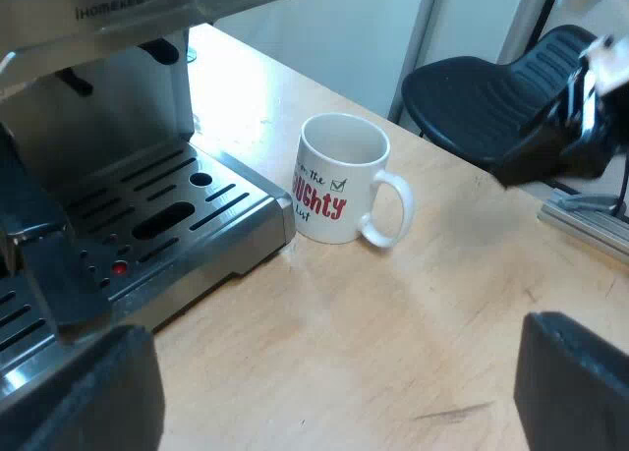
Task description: Remove mug from coffee machine
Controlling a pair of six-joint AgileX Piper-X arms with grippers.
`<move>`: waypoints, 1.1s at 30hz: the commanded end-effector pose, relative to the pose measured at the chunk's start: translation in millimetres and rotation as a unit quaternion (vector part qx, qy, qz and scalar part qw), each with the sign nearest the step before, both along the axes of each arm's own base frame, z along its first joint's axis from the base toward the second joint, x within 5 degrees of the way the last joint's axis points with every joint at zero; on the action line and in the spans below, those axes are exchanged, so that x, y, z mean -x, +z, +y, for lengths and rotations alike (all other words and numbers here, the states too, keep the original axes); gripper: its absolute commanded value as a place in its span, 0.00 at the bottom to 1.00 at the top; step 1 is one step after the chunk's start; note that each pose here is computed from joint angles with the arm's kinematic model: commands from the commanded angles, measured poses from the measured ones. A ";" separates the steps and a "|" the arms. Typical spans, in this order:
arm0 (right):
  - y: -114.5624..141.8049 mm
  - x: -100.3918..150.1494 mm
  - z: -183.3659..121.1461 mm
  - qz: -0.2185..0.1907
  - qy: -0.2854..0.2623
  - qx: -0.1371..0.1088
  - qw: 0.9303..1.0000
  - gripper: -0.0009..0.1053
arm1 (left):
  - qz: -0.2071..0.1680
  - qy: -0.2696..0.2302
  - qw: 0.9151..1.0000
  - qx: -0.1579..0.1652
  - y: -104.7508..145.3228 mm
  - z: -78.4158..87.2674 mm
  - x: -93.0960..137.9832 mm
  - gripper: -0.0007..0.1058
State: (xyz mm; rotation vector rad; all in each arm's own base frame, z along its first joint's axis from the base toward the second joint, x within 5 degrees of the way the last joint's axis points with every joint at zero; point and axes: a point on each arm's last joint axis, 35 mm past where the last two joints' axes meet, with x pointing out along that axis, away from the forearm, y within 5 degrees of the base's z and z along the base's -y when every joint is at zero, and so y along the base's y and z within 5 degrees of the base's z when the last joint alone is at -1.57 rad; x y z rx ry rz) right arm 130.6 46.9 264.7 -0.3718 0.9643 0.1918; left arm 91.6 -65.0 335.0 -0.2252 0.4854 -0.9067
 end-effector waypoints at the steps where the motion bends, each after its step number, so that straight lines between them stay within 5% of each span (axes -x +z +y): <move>1: 34.5 1.5 -0.3 -0.038 0.037 0.007 0.999 0.60 | 0.001 -0.006 1.000 0.007 4.6 -0.5 1.0 0.73; 7: 76.1 -0.1 0.8 -0.093 0.061 0.000 0.994 0.60 | -0.024 0.038 0.999 0.002 18.0 2.8 1.0 0.73; 12: 104.5 -12.3 9.3 -0.105 0.089 -0.042 0.990 0.60 | -0.040 0.080 0.996 -0.005 30.1 4.3 -2.3 0.73; 24: 96.3 -62.3 25.4 -0.100 0.070 -0.052 0.991 0.60 | -0.032 0.191 0.981 -0.020 44.6 19.0 -45.7 0.73; 33: 98.2 -71.8 -26.3 -0.105 -0.033 -0.068 0.992 0.60 | -0.033 0.256 0.966 -0.022 45.0 37.6 -50.8 0.73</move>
